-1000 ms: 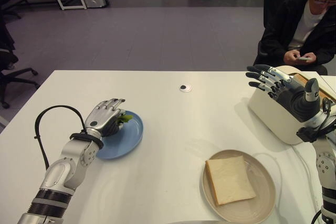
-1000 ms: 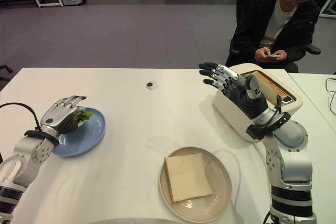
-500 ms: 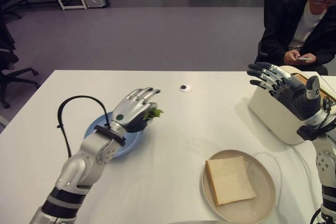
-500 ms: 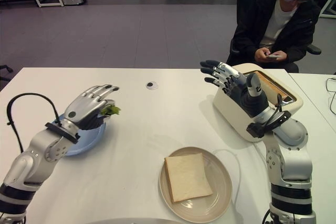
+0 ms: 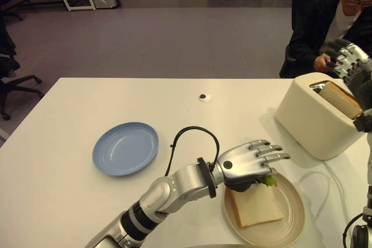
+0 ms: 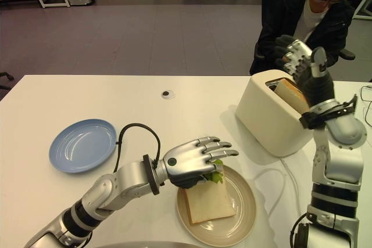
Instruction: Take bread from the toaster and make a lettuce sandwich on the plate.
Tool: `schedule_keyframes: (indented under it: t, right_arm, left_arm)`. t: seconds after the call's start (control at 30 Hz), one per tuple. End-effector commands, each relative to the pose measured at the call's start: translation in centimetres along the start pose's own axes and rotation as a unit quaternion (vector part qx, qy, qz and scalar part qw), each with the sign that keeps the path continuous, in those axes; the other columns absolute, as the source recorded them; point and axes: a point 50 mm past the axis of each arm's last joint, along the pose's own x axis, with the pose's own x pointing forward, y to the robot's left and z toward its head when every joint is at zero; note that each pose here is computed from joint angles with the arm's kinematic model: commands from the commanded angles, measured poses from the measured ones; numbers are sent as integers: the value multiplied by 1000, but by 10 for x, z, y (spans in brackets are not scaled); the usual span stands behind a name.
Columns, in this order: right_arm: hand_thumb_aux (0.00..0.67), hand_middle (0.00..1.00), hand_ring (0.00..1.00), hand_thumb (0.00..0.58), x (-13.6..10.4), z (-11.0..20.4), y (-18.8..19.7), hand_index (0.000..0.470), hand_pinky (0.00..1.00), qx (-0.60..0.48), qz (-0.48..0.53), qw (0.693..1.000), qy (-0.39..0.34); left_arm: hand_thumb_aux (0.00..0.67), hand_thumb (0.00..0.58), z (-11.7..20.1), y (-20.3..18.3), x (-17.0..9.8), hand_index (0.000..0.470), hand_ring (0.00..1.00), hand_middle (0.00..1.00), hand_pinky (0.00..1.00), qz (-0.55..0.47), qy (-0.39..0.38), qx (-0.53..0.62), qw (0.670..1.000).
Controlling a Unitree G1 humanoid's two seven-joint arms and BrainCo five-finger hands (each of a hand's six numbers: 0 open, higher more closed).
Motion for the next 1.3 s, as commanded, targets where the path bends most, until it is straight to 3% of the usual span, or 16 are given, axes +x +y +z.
schedule_keyframes:
  t: [0.03, 0.17, 0.2, 0.23, 0.27, 0.47, 0.7, 0.77, 0.83, 0.87, 0.97, 1.1, 1.2, 1.3]
  right_arm:
    - [0, 0, 0, 0, 4, -4, -12, 0, 0, -41, -28, 999, 18]
    - [0, 0, 0, 0, 6, -5, -23, 0, 0, -118, -55, 991, 31]
    - [0, 0, 0, 0, 6, -5, -26, 0, 0, -165, -60, 984, 38]
    - [0, 0, 0, 0, 7, -5, -29, 0, 0, -201, -61, 977, 45]
    - [0, 0, 0, 0, 7, -6, -31, 0, 0, -248, -61, 965, 53]
    - [0, 0, 0, 0, 0, -22, -30, 0, 0, -437, 5, 892, 119]
    - [0, 0, 0, 0, -15, -35, -31, 0, 0, -500, 74, 841, 192]
    - [139, 0, 0, 216, -18, -37, -31, 98, 0, -506, 84, 834, 204]
    - [363, 0, 0, 458, -18, -38, -29, 254, 0, -509, 89, 830, 211]
    - [460, 0, 0, 523, -18, -39, -29, 323, 0, -512, 91, 827, 213]
    - [670, 0, 0, 580, -20, -44, -28, 470, 0, -516, 98, 820, 227]
    - [670, 0, 0, 580, -12, -31, -20, 470, 0, -495, 82, 845, 185]
    - [670, 0, 0, 580, 1, -1, -26, 470, 0, -483, 6, 868, 117]
    - [670, 0, 0, 580, 7, 30, -45, 470, 0, -480, -98, 871, 50]
  left_arm:
    - [670, 580, 11, -5, -1, 470, 0, 0, 0, -18, -20, -16, 1000]
    - [662, 580, 11, -14, -3, 464, 0, 0, 0, -48, -16, -40, 998]
    - [528, 554, 12, -15, -3, 370, 0, 0, 0, -53, -17, -45, 997]
    - [279, 382, 12, -15, -3, 195, 0, 0, 0, -54, -18, -48, 997]
    - [0, 0, 13, -15, -3, 0, 0, 0, 0, -54, -20, -51, 997]
    - [0, 0, 14, -13, -2, 0, 0, 0, 0, -49, -26, -63, 996]
    - [0, 0, 2, -3, -3, 0, 0, 0, 0, -28, -6, -57, 998]
    - [0, 0, -11, 6, -4, 0, 0, 0, 0, -11, 16, -49, 999]
    - [0, 0, -24, 16, -7, 0, 0, 0, 0, 9, 39, -40, 998]
    - [0, 0, -29, 20, -9, 0, 0, 0, 0, 17, 49, -36, 998]
    - [0, 0, -37, 29, -15, 0, 0, 0, 0, 32, 65, -27, 997]
    - [0, 0, -47, 35, -21, 0, 0, 0, 0, 44, 86, -17, 995]
    - [0, 0, -54, 38, -26, 0, 0, 0, 0, 52, 102, -11, 993]
    - [0, 0, -59, 39, -30, 0, 0, 0, 0, 56, 116, -10, 992]
